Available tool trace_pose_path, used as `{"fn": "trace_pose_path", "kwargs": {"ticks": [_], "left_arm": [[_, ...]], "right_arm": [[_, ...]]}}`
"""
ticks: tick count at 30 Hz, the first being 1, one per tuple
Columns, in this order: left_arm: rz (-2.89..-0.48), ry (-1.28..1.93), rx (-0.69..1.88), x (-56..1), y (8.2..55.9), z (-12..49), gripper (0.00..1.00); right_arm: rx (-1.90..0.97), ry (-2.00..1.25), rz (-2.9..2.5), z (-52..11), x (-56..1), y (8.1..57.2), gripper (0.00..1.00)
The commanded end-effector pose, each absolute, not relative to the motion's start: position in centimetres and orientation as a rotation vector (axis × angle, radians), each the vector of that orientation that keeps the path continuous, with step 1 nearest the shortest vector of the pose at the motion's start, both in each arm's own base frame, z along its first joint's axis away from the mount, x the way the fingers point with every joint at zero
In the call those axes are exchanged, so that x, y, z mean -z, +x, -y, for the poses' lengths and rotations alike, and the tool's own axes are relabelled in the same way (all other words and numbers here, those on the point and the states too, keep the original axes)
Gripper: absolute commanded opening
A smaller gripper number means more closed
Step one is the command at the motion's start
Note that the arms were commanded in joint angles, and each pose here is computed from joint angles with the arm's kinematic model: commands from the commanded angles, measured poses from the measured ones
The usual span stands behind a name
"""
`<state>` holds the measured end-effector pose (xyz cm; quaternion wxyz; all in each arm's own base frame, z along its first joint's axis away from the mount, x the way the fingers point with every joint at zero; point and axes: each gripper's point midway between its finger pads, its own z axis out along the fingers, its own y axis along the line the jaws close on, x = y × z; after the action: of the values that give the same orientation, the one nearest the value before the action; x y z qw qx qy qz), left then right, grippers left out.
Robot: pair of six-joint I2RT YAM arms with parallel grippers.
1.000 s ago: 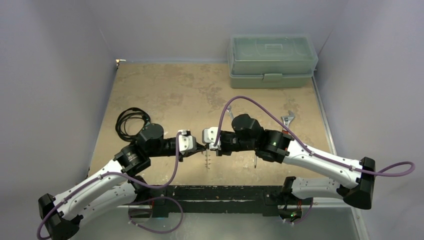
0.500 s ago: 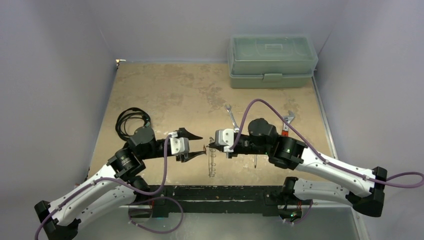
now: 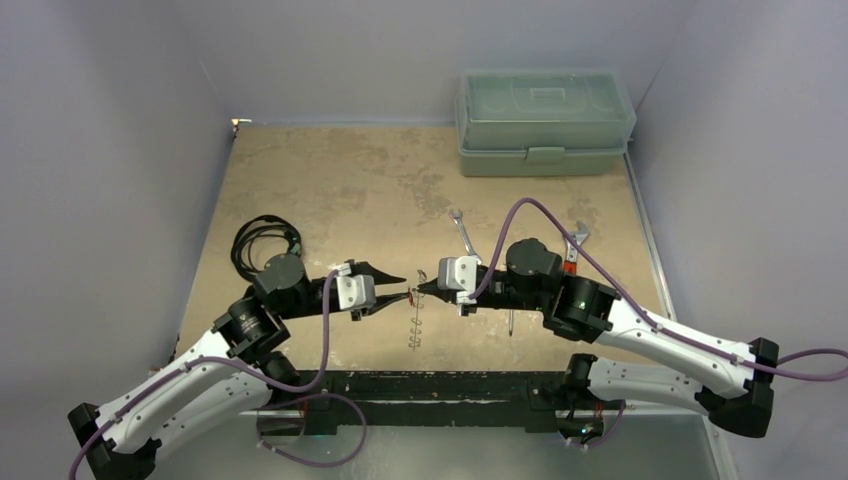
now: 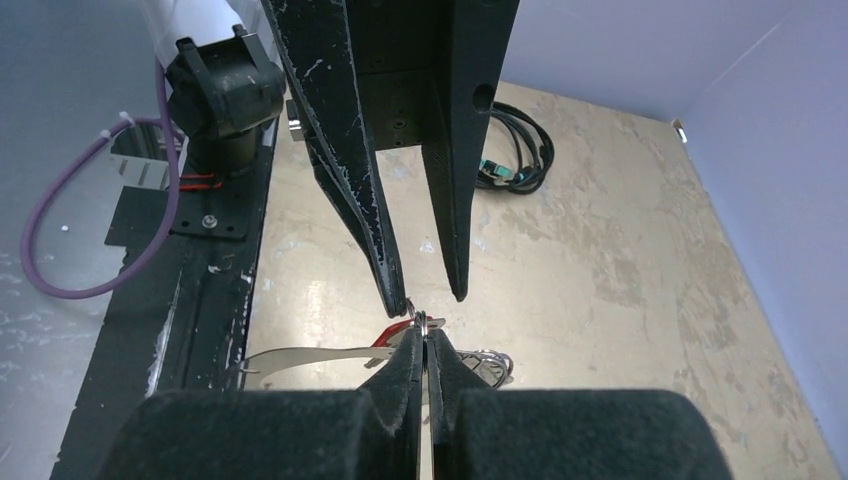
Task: Put the keys on the keyring
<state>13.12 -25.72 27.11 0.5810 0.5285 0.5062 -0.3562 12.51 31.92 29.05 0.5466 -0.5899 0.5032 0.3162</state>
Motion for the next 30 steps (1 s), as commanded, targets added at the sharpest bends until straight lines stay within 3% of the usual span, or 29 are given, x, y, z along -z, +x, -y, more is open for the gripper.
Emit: {"fn": "trace_pose_path", "kwargs": {"ticks": [1,7,11,30], "left_arm": [[-1.117,1.209,0.837,-29.0,13.0,25.8,0.28],[-1.136,1.226,0.847,-28.4,13.0,26.0,0.24],[-1.134,1.236,0.854,-28.4,12.9,26.2,0.0],[-1.141,1.241,0.847,-28.0,13.1,26.2,0.0]], "right_arm": [[-0.788,-1.36,-1.124,-32.6,-30.9,12.2,0.0],[-0.794,-1.36,-1.115,-32.8,-31.0,12.2,0.0],[-0.794,-1.367,-1.12,-32.9,-30.9,12.2,0.0],[-0.781,-1.308,-1.065,-31.5,-33.3,11.9,0.0]]}}
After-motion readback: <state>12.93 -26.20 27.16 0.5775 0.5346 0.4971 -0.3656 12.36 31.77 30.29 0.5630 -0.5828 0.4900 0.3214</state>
